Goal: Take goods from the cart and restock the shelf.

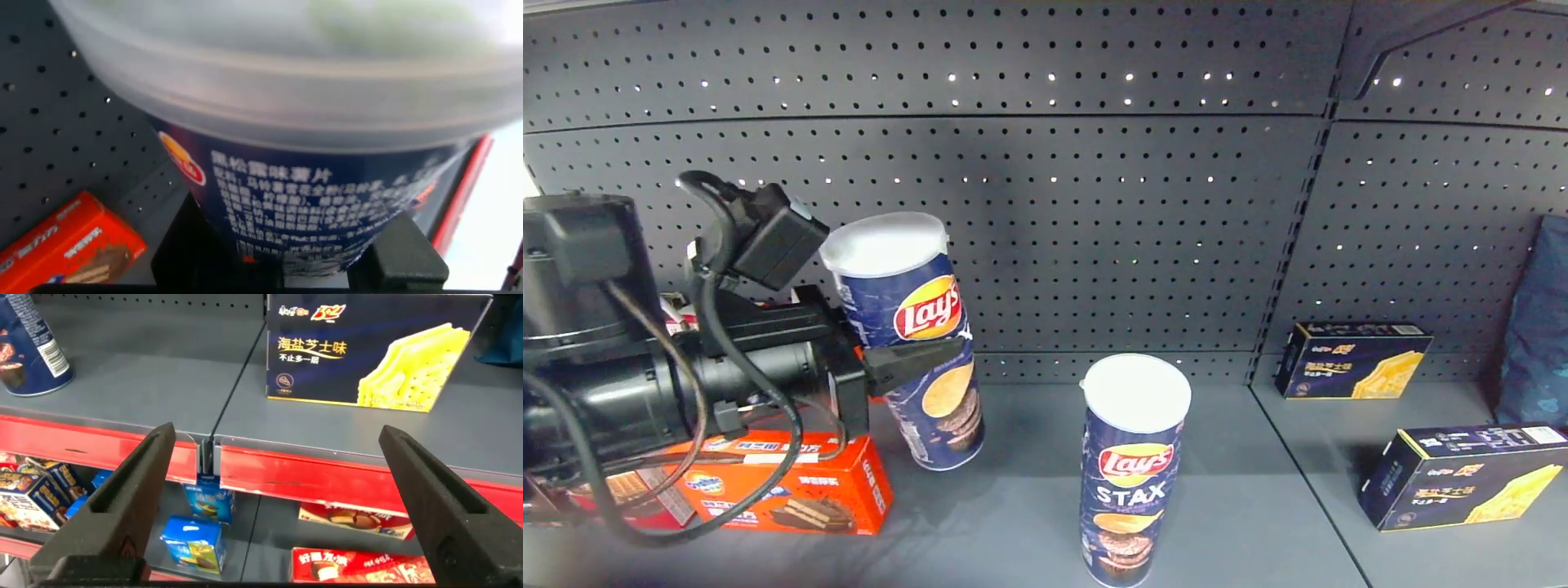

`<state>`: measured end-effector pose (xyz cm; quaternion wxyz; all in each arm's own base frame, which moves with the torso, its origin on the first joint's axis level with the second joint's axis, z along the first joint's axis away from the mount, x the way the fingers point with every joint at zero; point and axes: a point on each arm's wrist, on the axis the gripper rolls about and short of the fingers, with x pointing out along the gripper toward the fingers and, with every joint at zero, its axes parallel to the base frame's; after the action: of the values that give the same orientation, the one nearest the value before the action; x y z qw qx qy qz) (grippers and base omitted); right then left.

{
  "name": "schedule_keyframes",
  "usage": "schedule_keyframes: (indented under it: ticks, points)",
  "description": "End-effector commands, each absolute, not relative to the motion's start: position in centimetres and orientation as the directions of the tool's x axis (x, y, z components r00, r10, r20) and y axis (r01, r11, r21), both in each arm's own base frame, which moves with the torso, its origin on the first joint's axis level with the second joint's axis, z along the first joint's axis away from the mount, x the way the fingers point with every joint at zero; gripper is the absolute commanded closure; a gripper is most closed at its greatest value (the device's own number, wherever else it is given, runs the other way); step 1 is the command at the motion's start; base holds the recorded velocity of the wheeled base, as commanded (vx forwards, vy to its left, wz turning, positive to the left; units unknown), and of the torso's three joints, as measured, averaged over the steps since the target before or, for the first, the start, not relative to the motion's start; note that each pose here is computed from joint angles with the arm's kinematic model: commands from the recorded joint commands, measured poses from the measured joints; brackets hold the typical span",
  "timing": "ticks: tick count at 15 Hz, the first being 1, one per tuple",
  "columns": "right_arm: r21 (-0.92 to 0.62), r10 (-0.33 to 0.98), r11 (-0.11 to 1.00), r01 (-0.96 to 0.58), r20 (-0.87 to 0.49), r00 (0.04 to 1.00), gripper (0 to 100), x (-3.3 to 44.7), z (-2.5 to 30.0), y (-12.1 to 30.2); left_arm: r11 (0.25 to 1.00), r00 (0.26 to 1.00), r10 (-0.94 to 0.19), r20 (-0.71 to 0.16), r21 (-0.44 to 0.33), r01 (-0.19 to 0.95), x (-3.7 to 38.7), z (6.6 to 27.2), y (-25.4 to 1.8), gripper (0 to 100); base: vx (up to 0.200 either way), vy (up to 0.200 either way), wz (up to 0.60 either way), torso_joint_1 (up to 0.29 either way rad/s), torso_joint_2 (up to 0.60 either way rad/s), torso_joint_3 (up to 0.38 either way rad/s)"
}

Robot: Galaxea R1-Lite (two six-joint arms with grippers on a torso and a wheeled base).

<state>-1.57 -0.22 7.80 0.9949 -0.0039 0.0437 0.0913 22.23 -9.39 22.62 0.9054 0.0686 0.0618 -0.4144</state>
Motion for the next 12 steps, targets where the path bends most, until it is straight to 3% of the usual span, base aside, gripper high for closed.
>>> schedule_keyframes:
  ticks: [1, 4, 9, 12]
  points:
    - [0.0, 0.182, 0.983, -0.183, -0.092, 0.979, 0, -1.5, 7.8, -0.2, 0.649, 0.638, -0.736, -0.227, 0.029, 0.76, 26.2, 20.9, -10.2, 100, 0.0, 0.0, 0.0, 0.0, 0.0, 0.0]
    - [0.0, 0.182, 0.983, -0.183, -0.092, 0.979, 0, -1.5, 7.8, -0.2, 0.581, 0.563, -0.79, -0.244, -0.003, 0.814, 29.4, 19.6, -11.7, 100, 0.0, 0.0, 0.0, 0.0, 0.0, 0.0]
    - [0.0, 0.182, 0.983, -0.183, -0.092, 0.979, 0, -1.5, 7.8, -0.2, 0.537, 0.516, -0.819, -0.252, -0.017, 0.843, 33.5, 18.0, -14.6, 100, 0.0, 0.0, 0.0, 0.0, 0.0, 0.0]
    - [0.0, 0.182, 0.983, -0.183, -0.092, 0.979, 0, -1.5, 7.8, -0.2, 0.444, 0.427, -0.876, -0.226, -0.028, 0.896, 35.1, 17.6, -16.6, 100, 0.0, 0.0, 0.0, 0.0, 0.0, 0.0]
